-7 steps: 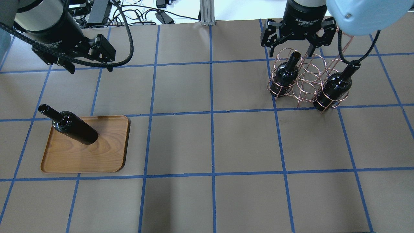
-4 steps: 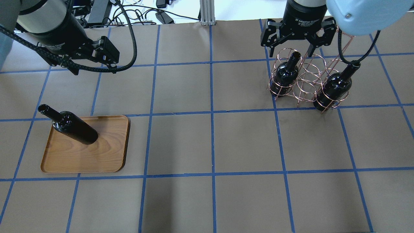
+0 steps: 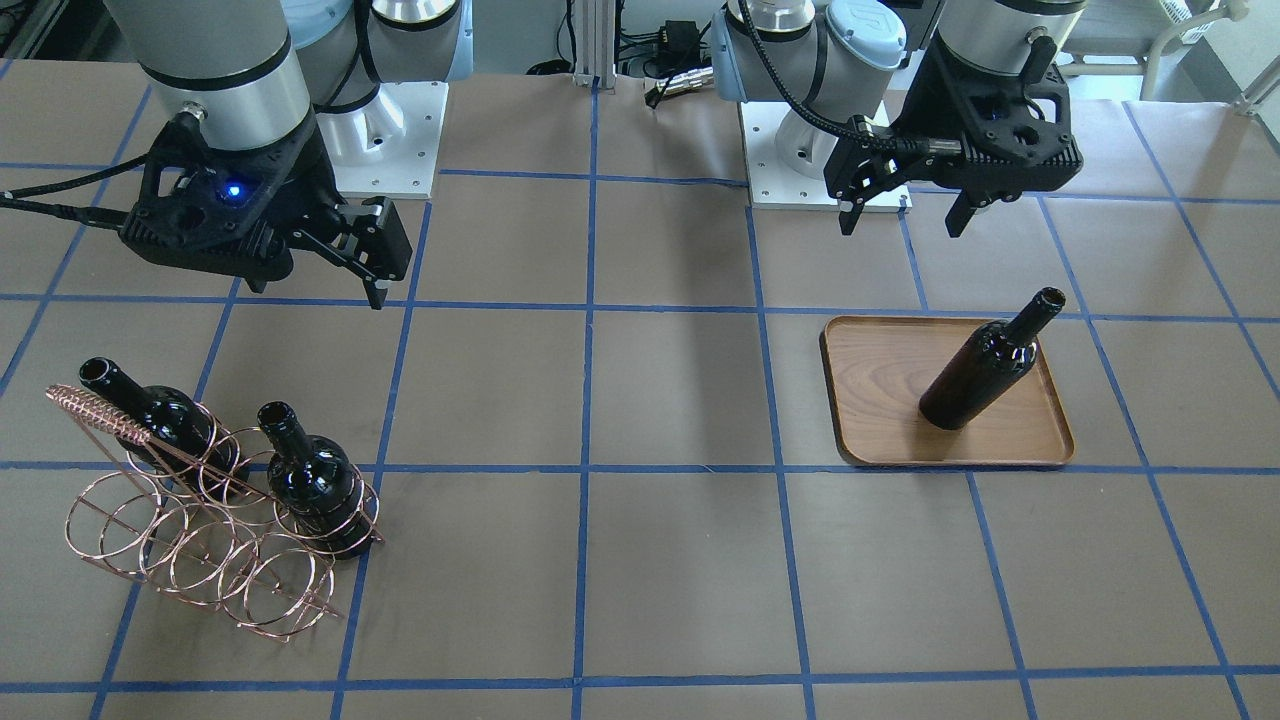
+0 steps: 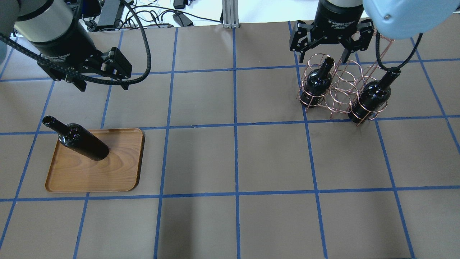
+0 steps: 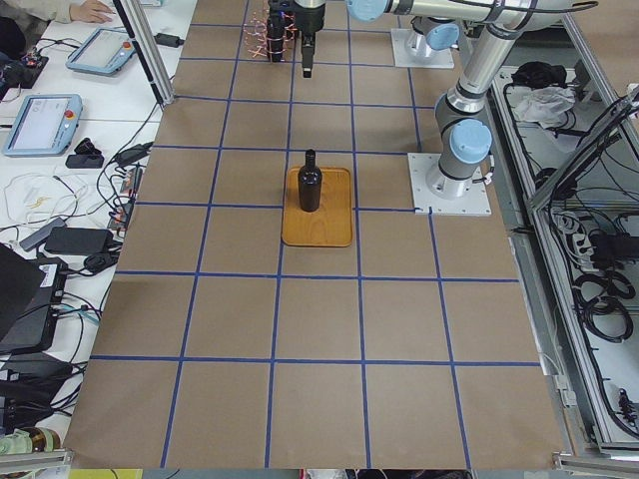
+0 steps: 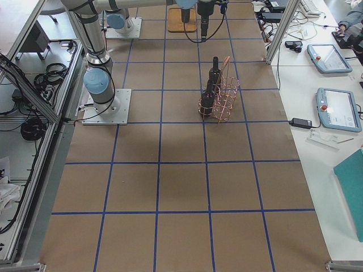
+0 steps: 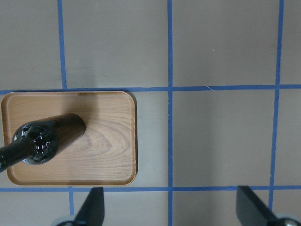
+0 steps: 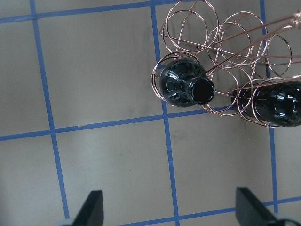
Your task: Take wine from basket and place on tray
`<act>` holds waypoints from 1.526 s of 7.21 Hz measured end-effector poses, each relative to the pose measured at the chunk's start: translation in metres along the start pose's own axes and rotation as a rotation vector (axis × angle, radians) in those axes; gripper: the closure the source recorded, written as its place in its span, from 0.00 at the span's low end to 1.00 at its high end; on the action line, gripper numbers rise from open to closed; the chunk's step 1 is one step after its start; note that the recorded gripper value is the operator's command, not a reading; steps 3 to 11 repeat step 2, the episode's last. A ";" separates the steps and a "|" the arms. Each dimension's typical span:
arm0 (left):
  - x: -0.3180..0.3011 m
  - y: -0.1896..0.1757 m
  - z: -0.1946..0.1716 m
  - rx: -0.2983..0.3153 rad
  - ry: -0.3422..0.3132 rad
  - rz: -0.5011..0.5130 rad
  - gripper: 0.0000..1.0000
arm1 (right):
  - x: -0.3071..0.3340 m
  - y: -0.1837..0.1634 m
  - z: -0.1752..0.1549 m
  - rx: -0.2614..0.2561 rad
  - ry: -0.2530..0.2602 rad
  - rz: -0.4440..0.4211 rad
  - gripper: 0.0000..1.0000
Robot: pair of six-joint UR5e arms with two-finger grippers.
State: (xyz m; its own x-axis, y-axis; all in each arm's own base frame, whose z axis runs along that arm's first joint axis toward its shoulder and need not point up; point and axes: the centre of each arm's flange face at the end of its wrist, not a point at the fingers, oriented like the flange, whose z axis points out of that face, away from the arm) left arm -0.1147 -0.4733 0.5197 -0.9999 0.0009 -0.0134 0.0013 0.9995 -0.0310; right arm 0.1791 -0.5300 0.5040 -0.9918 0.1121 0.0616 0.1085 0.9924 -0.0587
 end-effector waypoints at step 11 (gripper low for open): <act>0.001 0.000 0.001 -0.004 0.002 0.000 0.00 | -0.001 0.000 0.000 0.001 -0.005 -0.001 0.00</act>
